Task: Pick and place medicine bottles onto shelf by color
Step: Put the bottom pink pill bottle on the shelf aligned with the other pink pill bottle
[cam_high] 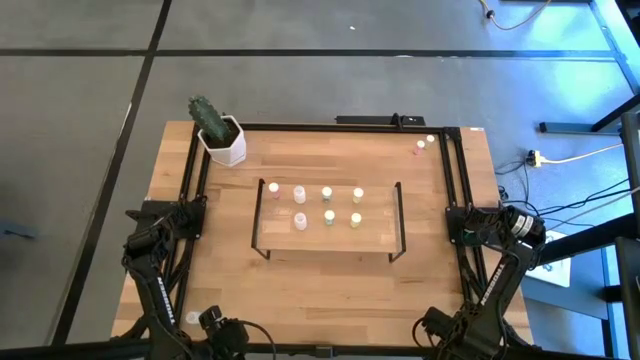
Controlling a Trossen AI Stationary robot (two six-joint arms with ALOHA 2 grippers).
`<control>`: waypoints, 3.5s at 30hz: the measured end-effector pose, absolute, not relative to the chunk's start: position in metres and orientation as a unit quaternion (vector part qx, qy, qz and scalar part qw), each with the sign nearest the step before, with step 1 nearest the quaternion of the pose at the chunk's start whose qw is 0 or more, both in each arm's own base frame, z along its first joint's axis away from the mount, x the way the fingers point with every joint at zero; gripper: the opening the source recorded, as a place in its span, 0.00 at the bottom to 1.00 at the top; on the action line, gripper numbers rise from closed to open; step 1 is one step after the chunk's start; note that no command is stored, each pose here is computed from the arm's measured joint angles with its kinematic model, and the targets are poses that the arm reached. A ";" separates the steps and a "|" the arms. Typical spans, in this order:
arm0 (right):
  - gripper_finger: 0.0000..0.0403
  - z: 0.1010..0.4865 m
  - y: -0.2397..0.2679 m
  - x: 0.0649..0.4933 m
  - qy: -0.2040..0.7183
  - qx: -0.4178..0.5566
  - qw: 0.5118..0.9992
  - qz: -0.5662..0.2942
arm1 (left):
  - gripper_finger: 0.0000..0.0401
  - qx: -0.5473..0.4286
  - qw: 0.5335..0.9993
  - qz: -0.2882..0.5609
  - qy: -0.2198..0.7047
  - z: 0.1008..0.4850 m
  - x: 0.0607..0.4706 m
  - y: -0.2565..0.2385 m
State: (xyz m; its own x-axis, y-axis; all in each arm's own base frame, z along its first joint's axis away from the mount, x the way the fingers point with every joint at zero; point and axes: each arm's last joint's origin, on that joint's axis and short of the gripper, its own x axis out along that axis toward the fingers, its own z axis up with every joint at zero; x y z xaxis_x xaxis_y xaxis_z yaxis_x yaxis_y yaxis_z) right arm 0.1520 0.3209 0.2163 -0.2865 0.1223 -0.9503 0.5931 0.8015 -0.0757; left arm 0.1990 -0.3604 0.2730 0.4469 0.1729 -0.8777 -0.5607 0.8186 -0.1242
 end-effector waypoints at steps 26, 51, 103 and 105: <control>0.57 0.216 0.321 0.152 0.771 0.231 0.555 -0.210 | 0.53 -0.204 0.826 0.222 0.477 0.273 0.199 -0.360; 0.57 0.196 0.314 0.147 0.769 0.195 0.572 -0.209 | 0.53 -0.204 0.826 0.222 0.477 0.273 0.199 -0.360; 0.30 0.189 0.307 0.154 0.755 0.180 0.597 -0.204 | 0.53 -0.204 0.826 0.222 0.477 0.273 0.199 -0.360; 0.30 0.193 0.306 0.162 0.754 0.185 0.599 -0.193 | 0.53 -0.204 0.826 0.222 0.477 0.273 0.199 -0.361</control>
State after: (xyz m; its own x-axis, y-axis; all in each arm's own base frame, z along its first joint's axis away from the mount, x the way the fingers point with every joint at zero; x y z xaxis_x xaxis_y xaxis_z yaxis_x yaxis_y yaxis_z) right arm 0.1623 0.3060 0.1928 -0.2124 0.0481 -0.9760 0.5114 0.8566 -0.0691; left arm 0.1990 -0.3605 0.2731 0.4469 0.1714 -0.8780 -0.5606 0.8185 -0.1256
